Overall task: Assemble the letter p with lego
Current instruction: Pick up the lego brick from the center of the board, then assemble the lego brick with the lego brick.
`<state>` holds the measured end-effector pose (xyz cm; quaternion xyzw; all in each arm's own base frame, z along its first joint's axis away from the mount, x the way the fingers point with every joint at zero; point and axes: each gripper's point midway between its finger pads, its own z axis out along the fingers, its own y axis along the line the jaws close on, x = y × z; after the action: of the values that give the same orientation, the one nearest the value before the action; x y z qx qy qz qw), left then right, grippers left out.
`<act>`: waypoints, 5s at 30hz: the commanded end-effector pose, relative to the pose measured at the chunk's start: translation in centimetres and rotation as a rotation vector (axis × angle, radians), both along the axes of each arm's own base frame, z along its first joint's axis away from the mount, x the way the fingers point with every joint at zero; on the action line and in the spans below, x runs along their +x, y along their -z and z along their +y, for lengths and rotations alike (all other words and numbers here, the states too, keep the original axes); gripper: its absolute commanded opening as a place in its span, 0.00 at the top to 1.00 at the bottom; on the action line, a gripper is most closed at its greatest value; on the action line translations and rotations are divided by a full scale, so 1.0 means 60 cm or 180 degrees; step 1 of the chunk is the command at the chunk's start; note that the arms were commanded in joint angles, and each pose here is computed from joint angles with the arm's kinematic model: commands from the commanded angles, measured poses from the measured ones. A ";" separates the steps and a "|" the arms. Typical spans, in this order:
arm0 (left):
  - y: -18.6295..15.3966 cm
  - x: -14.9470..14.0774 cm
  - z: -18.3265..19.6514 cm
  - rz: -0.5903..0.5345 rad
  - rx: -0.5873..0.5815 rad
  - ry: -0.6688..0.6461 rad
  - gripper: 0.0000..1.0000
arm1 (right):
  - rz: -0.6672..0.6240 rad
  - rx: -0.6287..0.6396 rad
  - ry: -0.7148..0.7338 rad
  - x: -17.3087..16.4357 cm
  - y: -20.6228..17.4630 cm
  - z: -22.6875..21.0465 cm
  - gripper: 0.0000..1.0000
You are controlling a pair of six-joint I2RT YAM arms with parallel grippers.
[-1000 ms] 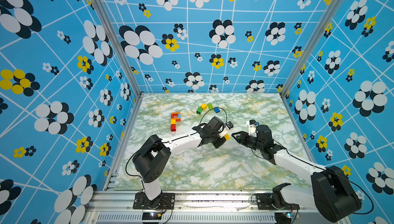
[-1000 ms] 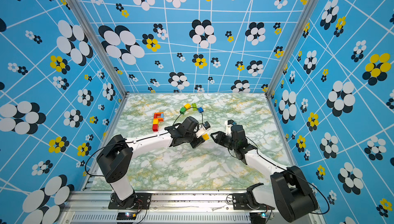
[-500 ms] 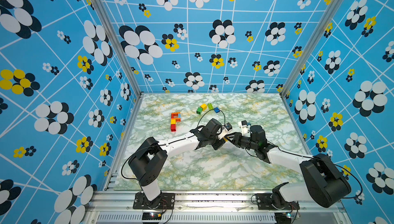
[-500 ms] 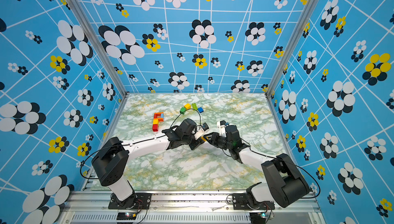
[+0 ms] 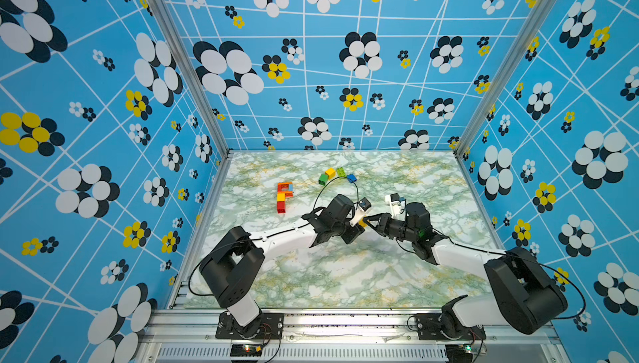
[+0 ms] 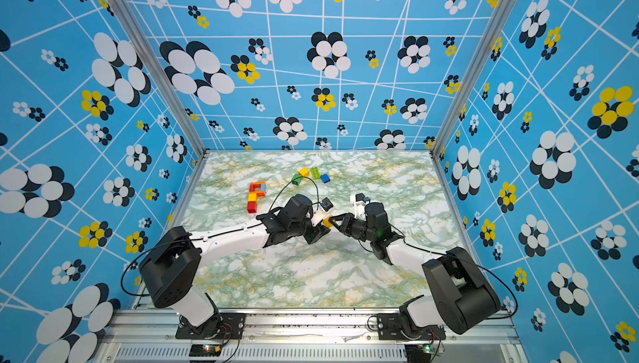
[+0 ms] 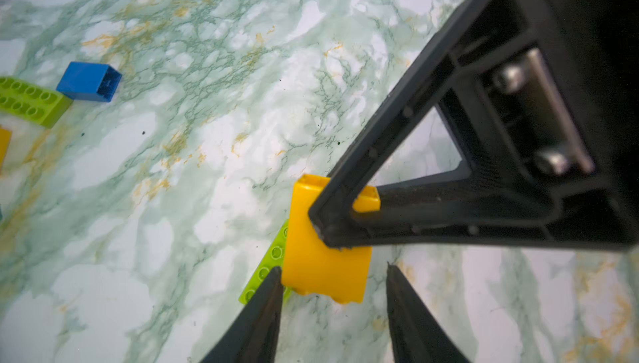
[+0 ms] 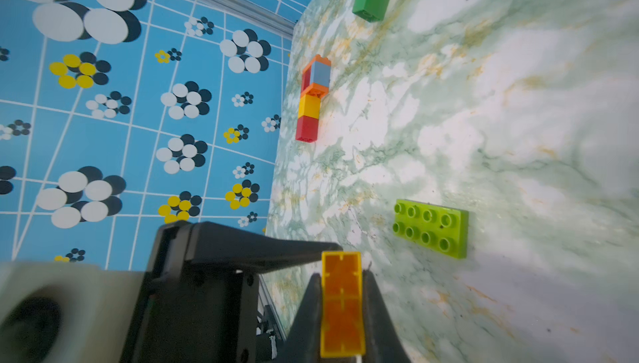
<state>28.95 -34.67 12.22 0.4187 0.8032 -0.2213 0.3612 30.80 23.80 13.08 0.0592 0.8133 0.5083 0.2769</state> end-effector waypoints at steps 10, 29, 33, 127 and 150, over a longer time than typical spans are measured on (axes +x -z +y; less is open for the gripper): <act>-0.169 0.033 0.079 0.0406 -0.2318 -0.0676 0.29 | -0.1128 0.0925 0.0206 -0.003 -0.162 0.020 1.00; -0.258 0.004 0.069 0.0682 -0.3329 -0.0200 0.55 | -0.1710 0.1326 0.0173 -0.032 -0.249 0.047 1.00; -0.260 0.000 0.066 0.0713 -0.3320 -0.0172 0.52 | -0.1802 0.1342 0.0195 -0.035 -0.263 0.043 1.00; 0.099 0.033 0.074 0.2108 0.1195 -0.2841 1.00 | -0.1251 -0.2648 0.1347 -0.065 -0.043 -0.253 0.23; 0.124 0.053 0.075 0.2102 0.1170 -0.3192 1.00 | -0.1230 -0.2603 0.1277 -0.066 -0.036 -0.246 0.22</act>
<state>31.85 -30.31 5.82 -0.0346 0.9960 -0.0152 0.0805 26.73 8.99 15.45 0.0023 0.8536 0.0800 0.5147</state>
